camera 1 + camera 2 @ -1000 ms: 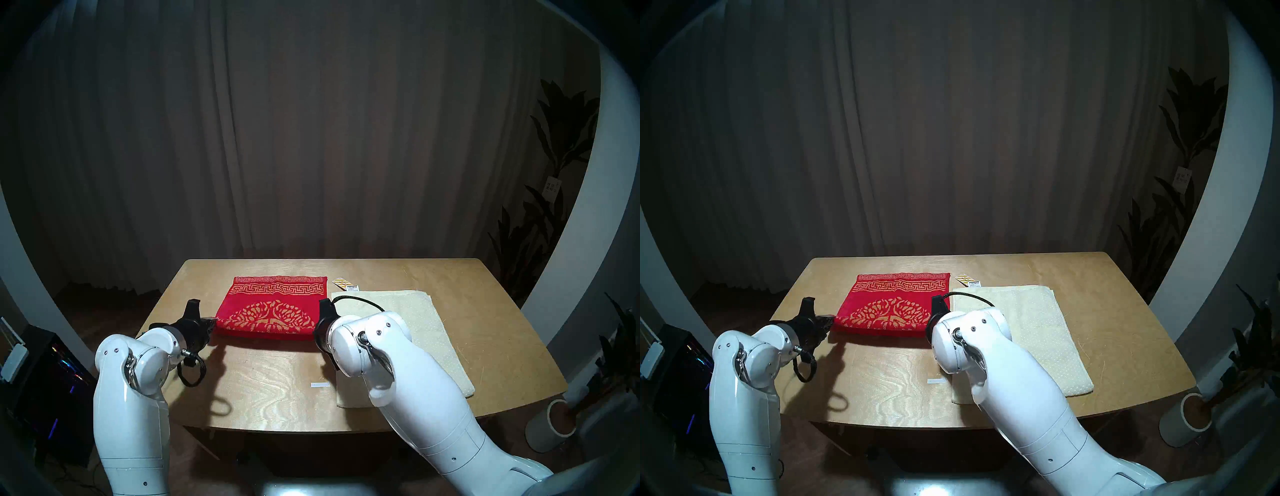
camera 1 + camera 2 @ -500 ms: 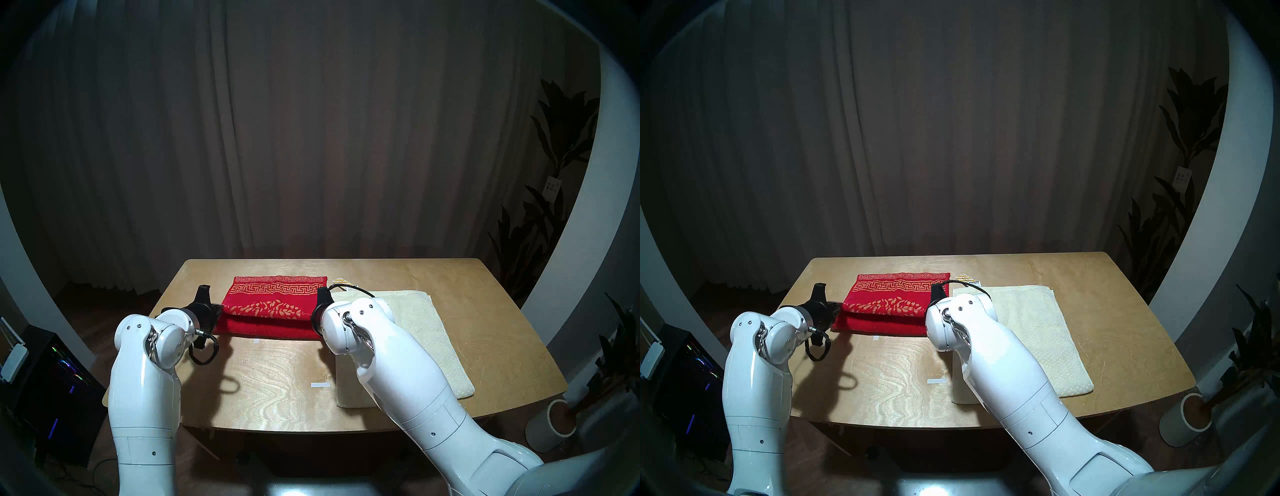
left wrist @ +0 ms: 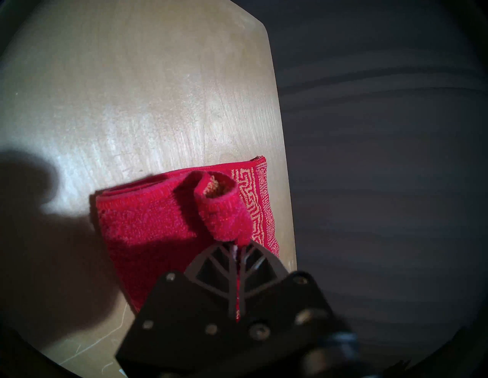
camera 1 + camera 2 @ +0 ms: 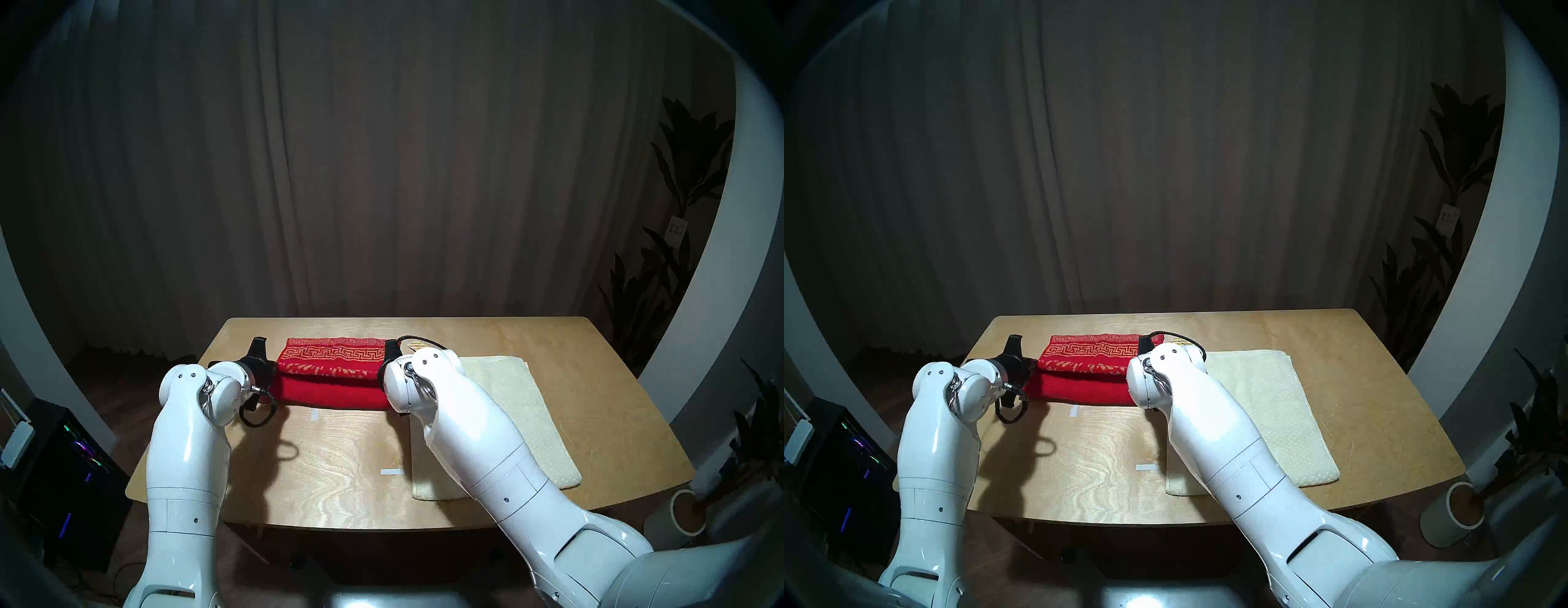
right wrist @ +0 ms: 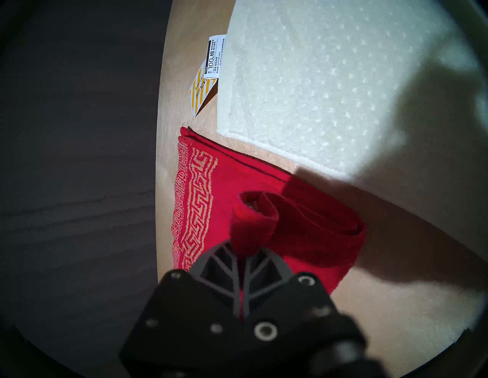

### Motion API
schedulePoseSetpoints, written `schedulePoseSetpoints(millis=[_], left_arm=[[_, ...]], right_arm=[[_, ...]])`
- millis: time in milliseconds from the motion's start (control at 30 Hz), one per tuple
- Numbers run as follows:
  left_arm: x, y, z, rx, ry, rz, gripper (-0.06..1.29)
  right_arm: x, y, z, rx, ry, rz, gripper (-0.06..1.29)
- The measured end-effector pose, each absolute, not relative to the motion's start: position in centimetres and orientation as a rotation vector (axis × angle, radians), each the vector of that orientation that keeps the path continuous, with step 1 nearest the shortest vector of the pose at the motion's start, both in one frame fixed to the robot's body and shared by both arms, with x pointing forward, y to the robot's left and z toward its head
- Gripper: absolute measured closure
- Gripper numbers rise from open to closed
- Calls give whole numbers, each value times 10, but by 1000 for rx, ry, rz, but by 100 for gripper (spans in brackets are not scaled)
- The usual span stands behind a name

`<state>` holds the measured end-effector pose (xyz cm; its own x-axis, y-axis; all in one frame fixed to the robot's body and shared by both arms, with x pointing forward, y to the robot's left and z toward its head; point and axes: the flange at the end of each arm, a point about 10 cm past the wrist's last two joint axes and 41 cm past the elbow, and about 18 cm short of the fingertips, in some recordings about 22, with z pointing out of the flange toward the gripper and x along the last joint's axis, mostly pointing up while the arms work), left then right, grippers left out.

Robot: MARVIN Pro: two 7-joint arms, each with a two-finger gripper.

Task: Fold each towel twice and stack them on table

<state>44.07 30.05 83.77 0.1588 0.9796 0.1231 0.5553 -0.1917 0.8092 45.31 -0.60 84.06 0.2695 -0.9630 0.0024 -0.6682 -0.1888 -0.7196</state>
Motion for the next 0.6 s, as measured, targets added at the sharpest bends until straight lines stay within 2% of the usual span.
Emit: schedulePoseSetpoints(millis=[600], left_arm=[[487, 293, 840, 1882, 1427, 940, 126]], right_arm=[[501, -6, 839, -1932, 1502, -664, 126]])
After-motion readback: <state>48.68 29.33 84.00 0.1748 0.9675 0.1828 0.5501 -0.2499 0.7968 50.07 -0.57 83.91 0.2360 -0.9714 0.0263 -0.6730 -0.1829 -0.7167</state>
